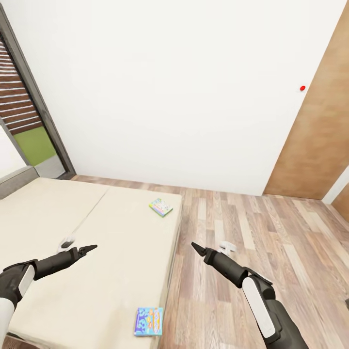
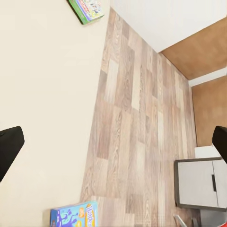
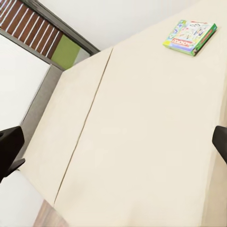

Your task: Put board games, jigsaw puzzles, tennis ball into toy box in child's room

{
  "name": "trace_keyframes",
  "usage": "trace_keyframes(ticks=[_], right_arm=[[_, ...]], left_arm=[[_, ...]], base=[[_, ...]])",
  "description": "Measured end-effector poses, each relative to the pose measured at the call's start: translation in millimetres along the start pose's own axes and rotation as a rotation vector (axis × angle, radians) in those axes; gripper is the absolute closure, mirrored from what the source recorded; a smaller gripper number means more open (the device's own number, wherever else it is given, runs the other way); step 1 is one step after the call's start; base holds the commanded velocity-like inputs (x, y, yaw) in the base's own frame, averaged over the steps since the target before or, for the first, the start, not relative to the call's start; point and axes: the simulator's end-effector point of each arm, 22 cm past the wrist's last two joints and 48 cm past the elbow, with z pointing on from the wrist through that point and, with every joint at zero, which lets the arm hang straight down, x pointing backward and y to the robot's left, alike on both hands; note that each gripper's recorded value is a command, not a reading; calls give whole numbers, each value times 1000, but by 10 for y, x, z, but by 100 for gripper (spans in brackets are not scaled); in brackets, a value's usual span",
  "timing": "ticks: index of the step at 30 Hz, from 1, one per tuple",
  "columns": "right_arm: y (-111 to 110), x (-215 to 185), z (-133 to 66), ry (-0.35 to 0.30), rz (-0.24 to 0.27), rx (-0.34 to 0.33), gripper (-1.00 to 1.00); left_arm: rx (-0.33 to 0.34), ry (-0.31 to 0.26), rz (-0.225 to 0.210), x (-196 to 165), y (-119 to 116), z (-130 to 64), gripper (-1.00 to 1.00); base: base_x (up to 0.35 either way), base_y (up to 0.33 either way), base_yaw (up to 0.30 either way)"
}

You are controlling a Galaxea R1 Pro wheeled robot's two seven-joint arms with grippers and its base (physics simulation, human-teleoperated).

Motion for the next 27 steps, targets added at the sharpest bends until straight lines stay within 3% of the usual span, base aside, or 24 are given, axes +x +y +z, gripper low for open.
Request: trace_keyframes(ticks=[15, 27], right_arm=[[93, -89, -36, -16, -13, -12, -100], [110, -106, -43, -19, -15, -14, -100]], left_arm=[[11, -17, 13, -83, -95, -52, -100], [13, -20, 15, -99, -112, -62, -100]], base=[[0, 0, 118], [0, -39, 25]])
